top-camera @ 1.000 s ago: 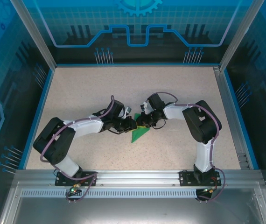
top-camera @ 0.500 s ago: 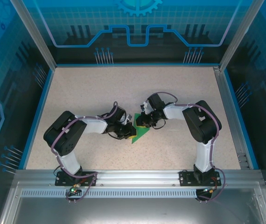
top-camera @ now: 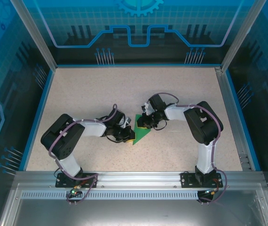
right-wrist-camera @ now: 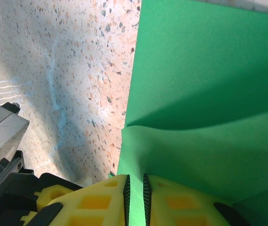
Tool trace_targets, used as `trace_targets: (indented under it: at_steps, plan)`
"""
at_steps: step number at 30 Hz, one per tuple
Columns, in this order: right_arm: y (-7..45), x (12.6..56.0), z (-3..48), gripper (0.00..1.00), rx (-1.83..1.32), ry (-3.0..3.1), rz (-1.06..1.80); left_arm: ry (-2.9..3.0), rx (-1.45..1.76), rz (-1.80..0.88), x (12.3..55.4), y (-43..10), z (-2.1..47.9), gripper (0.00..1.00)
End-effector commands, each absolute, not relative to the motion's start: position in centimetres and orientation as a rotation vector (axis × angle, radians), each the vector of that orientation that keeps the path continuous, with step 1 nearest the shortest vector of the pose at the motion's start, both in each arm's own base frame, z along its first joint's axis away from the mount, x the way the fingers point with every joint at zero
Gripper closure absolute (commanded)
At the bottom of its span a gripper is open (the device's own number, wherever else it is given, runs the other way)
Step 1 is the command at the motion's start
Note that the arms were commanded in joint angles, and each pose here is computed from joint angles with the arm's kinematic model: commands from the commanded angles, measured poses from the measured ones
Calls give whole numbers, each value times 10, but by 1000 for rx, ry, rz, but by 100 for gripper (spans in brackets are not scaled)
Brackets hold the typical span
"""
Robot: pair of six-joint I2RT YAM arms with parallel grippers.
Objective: Fold a paper plane with a square sheet of paper (pick it up from the middle)
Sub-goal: Fourth fold the wing at the center of the table.
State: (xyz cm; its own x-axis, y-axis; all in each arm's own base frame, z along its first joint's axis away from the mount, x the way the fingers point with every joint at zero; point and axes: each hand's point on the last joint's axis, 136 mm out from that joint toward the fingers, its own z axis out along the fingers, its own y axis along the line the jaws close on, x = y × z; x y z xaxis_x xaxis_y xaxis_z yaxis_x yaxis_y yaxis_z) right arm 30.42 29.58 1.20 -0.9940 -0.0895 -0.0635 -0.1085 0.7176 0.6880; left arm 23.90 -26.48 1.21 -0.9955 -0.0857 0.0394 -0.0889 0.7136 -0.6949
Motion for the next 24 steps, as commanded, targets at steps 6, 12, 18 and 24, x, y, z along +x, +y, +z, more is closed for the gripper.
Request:
trace_targets:
  at_steps: [6,12,18,24]
  plan:
    - [271,277,-41,81,-119,3079,926,-2909,169,1135,223,-255,24,84]
    - [271,277,-42,81,-118,3079,926,-2912,87,1319,244,-281,61,82]
    - [271,278,-42,81,-112,3078,929,-2927,69,1225,243,-289,50,82]
    - [271,278,-41,81,-116,3078,925,-3064,153,948,233,-250,39,81]
